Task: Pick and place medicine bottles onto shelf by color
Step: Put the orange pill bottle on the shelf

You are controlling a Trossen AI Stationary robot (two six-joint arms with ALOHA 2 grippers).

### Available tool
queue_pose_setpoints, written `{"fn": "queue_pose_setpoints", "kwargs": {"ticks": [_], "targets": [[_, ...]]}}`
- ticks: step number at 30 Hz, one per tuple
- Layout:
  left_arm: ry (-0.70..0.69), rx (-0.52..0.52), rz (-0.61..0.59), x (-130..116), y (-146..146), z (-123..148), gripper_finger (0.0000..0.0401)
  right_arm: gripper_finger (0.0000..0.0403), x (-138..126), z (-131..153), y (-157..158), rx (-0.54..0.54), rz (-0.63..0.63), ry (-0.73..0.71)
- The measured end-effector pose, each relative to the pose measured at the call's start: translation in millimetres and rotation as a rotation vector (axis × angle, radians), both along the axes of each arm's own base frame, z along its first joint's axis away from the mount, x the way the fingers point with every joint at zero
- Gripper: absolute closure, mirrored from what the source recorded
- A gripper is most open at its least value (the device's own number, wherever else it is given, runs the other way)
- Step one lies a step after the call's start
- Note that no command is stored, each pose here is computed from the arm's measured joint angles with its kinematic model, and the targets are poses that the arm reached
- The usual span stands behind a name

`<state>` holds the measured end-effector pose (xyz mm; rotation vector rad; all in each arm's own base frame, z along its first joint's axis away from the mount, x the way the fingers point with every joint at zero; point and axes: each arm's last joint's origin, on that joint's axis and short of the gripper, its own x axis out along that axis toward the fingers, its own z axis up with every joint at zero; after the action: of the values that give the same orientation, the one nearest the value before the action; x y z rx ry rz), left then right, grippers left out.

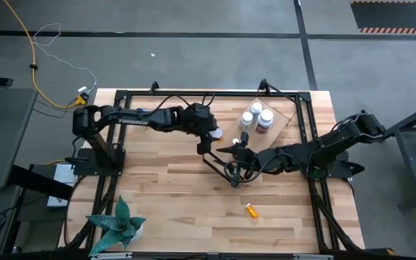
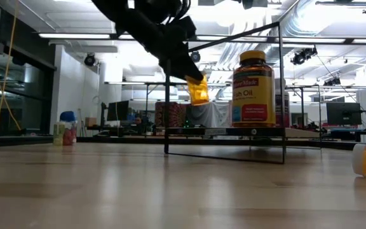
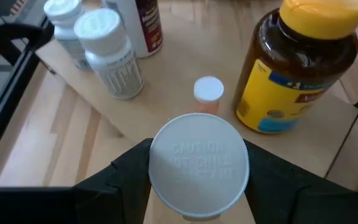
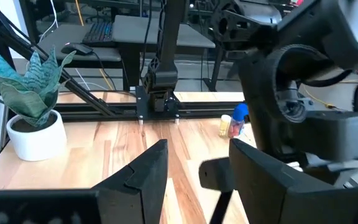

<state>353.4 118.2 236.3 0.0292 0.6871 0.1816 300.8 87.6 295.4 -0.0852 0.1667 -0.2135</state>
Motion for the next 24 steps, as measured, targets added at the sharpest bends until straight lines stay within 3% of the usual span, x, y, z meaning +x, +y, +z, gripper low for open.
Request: {"fn": "queue_pose_setpoints", "kwargs": {"ticks": [12,24], "targets": [[-0.101,0.037,0.083,7.3,34.7,-0.7,0.0201,0.0237,0.0,0.0,0.0,0.0,0.0,0.0],[-0.1,0.025,0.091,-6.1,29.4,19.6,0.0201,0.0237,-0.1,-0.3,0.1,-0.001,0.0,0.003]]}}
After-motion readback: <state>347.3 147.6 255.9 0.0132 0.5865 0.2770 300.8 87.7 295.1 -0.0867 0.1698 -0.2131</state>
